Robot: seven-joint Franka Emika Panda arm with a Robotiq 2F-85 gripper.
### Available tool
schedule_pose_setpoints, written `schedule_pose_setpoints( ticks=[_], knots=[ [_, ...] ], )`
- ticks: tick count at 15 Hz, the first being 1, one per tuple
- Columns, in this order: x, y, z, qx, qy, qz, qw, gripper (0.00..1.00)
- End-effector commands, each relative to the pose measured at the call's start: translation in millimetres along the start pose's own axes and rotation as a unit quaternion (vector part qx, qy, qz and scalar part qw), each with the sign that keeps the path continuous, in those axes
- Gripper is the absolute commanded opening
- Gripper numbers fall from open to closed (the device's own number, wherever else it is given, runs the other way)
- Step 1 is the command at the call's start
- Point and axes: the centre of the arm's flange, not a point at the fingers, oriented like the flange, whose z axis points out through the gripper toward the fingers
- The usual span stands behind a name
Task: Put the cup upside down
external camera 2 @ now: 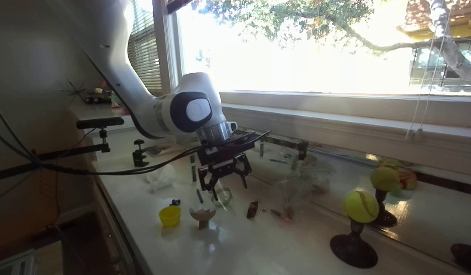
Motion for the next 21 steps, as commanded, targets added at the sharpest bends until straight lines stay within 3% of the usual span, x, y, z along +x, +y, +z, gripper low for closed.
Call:
schedule_pose_setpoints(
  ticks=[1,12,21],
  knots=[
    [-5,-8,4,-0.001,0.019,-0.036,0.9992,1.00],
    [-23,-19,14,-0.001,0.027,-0.102,0.9944,1.00],
    [-22,-17,23,-0.001,0.031,-0.089,0.9955,1.00]
  ],
)
